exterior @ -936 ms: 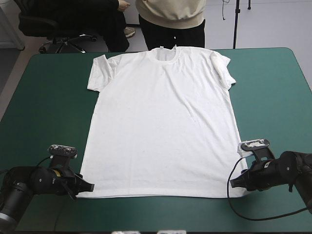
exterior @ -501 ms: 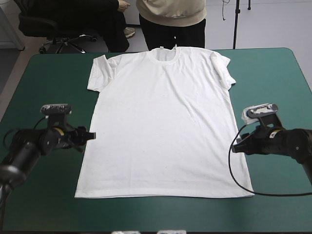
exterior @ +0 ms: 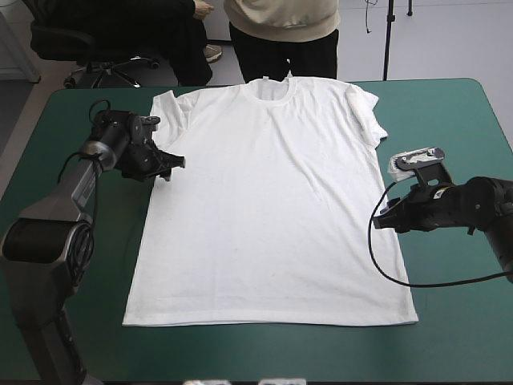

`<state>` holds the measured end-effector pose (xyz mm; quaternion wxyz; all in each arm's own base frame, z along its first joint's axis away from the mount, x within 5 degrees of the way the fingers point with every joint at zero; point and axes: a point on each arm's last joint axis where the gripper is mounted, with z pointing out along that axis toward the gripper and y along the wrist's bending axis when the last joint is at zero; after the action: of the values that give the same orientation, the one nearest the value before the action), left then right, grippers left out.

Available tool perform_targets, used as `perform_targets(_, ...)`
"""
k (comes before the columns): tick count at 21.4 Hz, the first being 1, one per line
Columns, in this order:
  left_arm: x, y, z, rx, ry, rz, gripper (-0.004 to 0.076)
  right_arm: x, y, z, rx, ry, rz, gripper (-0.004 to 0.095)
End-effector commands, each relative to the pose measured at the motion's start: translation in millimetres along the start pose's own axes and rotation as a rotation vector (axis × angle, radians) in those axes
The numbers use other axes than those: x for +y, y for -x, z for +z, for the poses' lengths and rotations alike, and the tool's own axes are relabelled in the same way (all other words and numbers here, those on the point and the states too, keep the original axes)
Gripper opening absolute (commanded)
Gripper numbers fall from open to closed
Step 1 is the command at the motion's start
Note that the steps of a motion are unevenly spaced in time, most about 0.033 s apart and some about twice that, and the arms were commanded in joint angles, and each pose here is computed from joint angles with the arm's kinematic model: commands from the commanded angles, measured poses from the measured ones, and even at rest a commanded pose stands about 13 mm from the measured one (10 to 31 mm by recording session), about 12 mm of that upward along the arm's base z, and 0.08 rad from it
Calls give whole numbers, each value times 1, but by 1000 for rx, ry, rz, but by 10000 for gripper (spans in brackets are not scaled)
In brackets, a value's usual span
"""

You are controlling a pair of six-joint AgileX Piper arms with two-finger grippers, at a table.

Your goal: Fold the cloth

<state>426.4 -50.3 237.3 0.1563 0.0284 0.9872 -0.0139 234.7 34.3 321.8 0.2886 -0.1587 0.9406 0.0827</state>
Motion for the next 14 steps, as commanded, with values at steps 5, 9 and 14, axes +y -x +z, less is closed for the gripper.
perform_targets(5, -5, 40, -15, -112, -31, 22, 446, 2, 10, -13, -86, -2, -10, 482)
perform_targets(9, -11, 32, -9, -26, -74, 63, 344, 1, 12, -14, -107, -11, -10, 458)
perform_targets(14, -9, 30, -1, 5, -59, 68, 249, 1, 13, -14, -109, -11, -16, 455)
